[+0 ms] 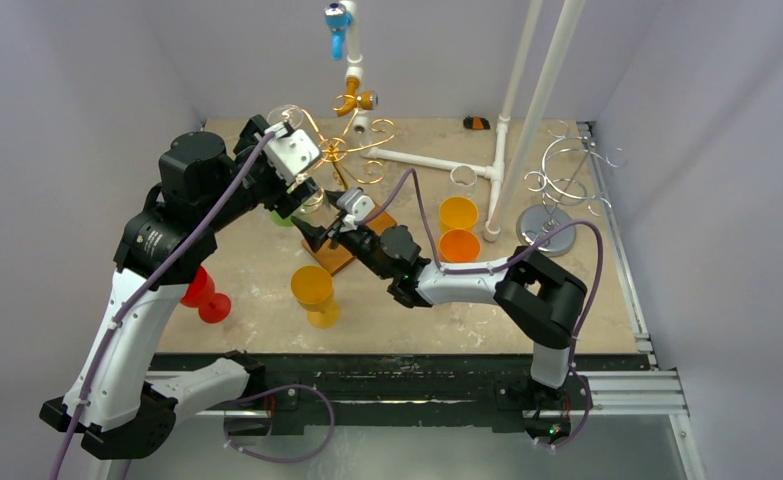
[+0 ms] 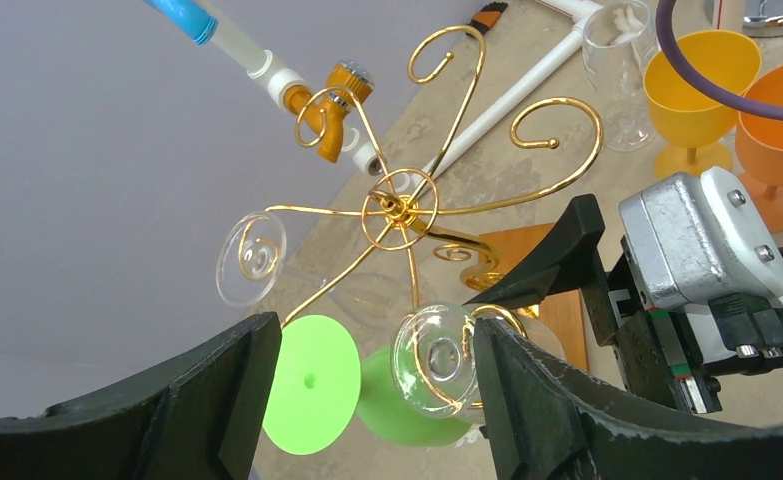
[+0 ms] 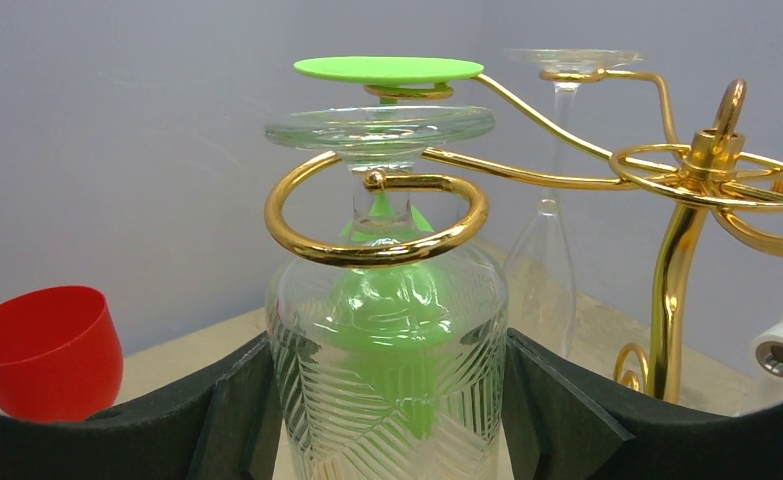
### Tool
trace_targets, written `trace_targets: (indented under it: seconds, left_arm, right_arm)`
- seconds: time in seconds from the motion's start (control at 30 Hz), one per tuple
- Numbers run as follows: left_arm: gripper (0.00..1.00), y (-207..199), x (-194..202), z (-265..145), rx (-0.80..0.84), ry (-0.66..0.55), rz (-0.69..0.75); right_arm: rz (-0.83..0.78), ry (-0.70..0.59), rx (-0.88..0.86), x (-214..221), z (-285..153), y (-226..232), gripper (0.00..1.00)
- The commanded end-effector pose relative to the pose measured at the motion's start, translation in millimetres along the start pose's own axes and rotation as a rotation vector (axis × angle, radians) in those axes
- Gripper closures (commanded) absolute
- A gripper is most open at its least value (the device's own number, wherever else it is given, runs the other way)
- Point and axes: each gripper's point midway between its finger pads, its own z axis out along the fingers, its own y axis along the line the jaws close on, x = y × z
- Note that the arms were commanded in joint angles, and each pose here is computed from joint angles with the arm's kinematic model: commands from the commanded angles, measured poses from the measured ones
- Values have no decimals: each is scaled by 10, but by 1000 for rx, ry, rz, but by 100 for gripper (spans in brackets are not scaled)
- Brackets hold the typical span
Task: Place the wine glass upside down on the wine glass rack
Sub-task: Turn the wine glass upside down at the wine rack.
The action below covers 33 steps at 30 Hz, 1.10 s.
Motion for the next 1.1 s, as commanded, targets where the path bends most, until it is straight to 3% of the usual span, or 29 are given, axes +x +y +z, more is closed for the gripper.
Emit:
trace_targets:
  seconds: [0.0, 0.73, 1.07]
  left_arm:
    - [25, 81, 10, -40, -44, 13, 8]
    - [26, 122, 107, 88, -68, 52, 8]
    - [27, 122, 148, 137, -71, 66, 6]
  right_arm:
    - [-4, -152, -31, -540, -1, 64, 91]
    - [-51, -208, -99, -652, -104, 186, 91]
    - [-22, -280, -46, -780, -212, 73, 92]
